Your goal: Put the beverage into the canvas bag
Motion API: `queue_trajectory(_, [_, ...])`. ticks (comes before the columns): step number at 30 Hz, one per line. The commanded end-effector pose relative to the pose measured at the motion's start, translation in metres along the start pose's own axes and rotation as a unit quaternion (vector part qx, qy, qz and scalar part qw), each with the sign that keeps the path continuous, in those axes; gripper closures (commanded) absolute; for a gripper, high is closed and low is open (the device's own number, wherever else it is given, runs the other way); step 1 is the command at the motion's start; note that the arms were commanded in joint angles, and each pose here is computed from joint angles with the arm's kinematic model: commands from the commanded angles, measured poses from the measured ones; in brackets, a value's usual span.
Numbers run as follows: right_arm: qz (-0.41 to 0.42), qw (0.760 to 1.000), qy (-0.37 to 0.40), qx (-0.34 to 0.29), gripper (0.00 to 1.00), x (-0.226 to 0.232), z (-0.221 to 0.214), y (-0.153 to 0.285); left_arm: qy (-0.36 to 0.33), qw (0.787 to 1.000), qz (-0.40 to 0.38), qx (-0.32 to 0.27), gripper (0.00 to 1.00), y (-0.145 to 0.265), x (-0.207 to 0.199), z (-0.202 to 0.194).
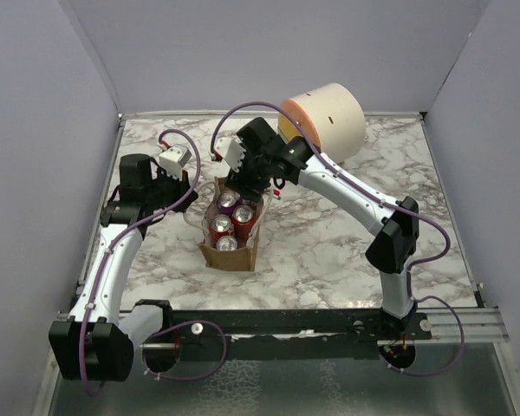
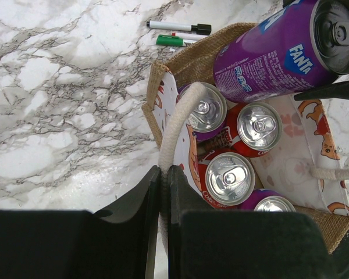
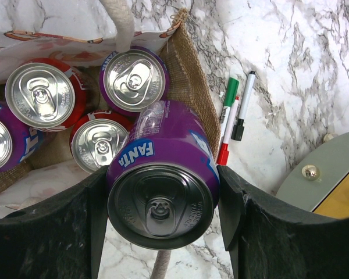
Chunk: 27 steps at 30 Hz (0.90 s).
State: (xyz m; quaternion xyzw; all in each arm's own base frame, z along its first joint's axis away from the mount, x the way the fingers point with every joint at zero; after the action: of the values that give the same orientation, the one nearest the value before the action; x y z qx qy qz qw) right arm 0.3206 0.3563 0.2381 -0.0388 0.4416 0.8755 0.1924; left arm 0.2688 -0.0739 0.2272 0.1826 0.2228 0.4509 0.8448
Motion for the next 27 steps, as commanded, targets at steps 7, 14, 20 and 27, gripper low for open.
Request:
queue_trajectory(7, [-0.016, 0.997, 0.059, 0.055, 0.76, -0.014, -0.016, -0.009, 0.001, 1.0, 0.007, -0.008, 1.0, 0.004, 0.001, 0.0])
queue_trajectory(14, [-0.008, 0.993, 0.105, 0.061, 0.76, -0.016, -0.016, -0.006, 0.001, 1.0, 0.006, -0.01, 1.0, 0.004, 0.0, 0.001])
queue_trajectory(20, [-0.004, 0.993, 0.111, 0.049, 0.76, -0.018, -0.006, -0.003, 0.0, 1.0, 0.008, -0.01, 1.0, 0.005, 0.0, 0.0])
queue_trajectory(27, [-0.034, 0.996, 0.061, 0.047, 0.75, -0.024, -0.002, -0.008, -0.001, 1.0, 0.009, -0.013, 1.0, 0.007, 0.0, 0.0])
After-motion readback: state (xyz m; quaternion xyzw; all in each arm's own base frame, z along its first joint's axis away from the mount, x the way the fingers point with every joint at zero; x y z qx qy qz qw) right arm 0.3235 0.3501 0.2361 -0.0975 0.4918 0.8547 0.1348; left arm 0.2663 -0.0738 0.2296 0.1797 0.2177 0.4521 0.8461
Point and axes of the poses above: each gripper's point midway between its finger pads, its own y axis back along the fingers, its own x axis along the line the jaws close on, z = x × y, the point moved 4 cm from there along y, back along the fingers, and after that the axes turned 1 degree about y, right-handed, at the moved point
